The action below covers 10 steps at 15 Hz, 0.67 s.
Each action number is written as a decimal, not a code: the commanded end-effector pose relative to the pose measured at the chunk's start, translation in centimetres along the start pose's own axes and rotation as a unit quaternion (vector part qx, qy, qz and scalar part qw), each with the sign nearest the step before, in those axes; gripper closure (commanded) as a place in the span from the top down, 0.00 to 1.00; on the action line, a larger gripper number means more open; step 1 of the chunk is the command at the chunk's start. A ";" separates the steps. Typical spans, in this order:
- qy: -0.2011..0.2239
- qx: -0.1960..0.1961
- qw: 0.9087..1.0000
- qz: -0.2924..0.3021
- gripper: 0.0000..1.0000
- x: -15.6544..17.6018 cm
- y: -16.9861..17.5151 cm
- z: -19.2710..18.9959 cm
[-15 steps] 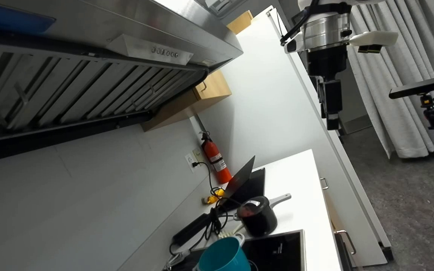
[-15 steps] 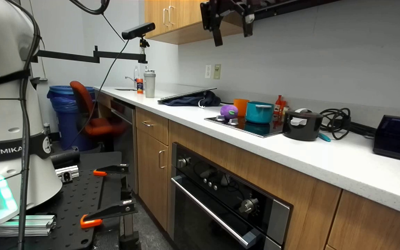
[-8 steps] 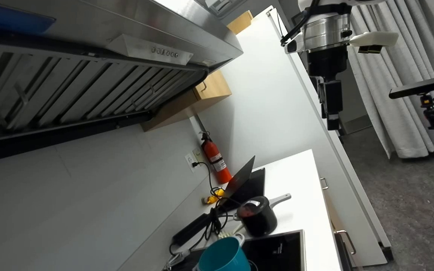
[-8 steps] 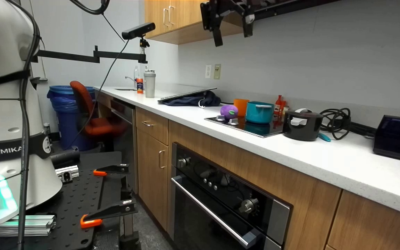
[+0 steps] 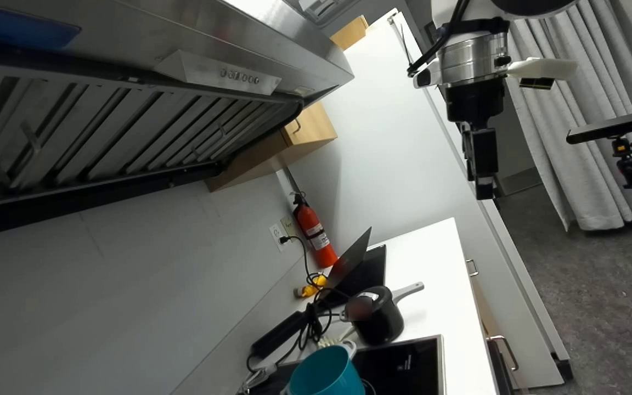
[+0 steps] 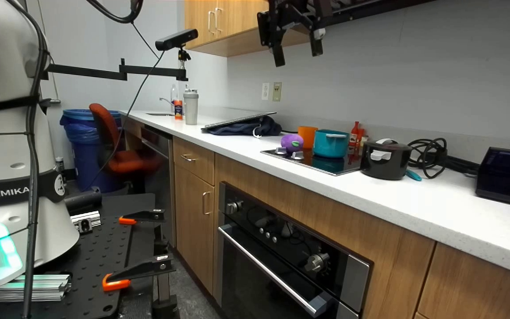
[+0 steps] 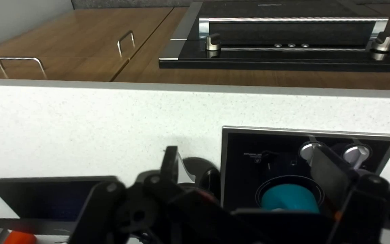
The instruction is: Put the watermelon plush toy on the counter and close the pot
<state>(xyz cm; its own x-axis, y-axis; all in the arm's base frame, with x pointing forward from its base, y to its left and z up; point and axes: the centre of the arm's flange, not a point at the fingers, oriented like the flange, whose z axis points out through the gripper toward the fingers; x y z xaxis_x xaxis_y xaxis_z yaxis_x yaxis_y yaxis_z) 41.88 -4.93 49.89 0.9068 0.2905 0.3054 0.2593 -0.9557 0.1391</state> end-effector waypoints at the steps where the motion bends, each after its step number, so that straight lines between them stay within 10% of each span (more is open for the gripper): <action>1: 0.020 -0.006 1.000 0.000 1.00 2.9 -0.3 1.8; 10: 0.093 -0.011 0.995 0.034 1.00 10.4 -1.5 5.8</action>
<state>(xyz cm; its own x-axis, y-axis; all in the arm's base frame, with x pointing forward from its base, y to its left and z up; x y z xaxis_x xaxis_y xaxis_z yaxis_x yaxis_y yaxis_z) 49.22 -1.69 47.73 0.8541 0.2819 0.4370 0.2304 -0.9585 0.1681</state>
